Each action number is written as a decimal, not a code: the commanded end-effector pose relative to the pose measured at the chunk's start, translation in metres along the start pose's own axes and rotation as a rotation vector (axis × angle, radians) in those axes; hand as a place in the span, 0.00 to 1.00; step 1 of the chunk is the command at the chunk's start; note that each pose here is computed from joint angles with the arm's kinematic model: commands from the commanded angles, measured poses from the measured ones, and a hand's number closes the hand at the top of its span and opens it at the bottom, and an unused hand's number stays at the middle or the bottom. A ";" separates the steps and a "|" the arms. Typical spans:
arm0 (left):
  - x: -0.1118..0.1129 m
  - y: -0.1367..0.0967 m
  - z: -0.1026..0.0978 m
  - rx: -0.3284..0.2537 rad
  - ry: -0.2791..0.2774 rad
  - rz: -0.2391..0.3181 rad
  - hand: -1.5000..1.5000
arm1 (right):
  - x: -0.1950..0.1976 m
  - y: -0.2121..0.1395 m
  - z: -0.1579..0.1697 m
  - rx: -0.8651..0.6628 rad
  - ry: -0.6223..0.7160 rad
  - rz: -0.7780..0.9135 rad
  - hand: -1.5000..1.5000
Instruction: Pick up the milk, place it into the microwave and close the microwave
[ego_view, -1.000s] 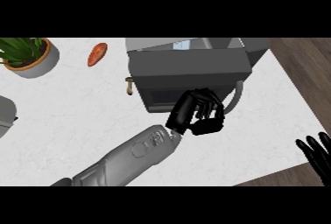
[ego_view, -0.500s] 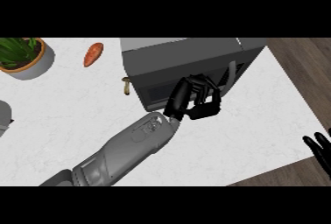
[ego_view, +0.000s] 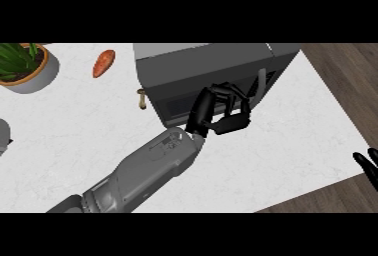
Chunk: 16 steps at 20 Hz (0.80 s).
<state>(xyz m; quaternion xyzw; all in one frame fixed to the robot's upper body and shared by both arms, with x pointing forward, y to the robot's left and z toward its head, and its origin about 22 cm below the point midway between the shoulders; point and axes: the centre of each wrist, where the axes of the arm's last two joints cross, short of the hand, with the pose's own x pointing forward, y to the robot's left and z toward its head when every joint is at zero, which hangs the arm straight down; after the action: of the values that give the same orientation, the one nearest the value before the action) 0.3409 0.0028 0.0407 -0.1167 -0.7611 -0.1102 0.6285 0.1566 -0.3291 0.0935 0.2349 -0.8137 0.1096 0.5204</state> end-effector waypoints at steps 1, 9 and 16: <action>0.003 0.015 -0.020 0.097 0.016 -0.021 1.00 | 0.001 0.000 -0.003 0.009 -0.003 -0.019 0.00; -0.001 0.017 -0.018 0.143 -0.037 -0.008 1.00 | 0.009 0.003 -0.008 0.094 -0.009 -0.036 0.00; -0.002 0.016 -0.017 0.153 -0.061 -0.003 1.00 | 0.014 0.005 -0.013 0.147 -0.014 -0.048 0.00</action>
<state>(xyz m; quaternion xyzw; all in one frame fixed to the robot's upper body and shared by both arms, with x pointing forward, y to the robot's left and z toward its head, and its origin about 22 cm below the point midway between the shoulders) 0.3396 0.0026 0.0363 -0.1100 -0.7888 -0.0782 0.5996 0.1595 -0.3254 0.1088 0.2821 -0.8037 0.1473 0.5028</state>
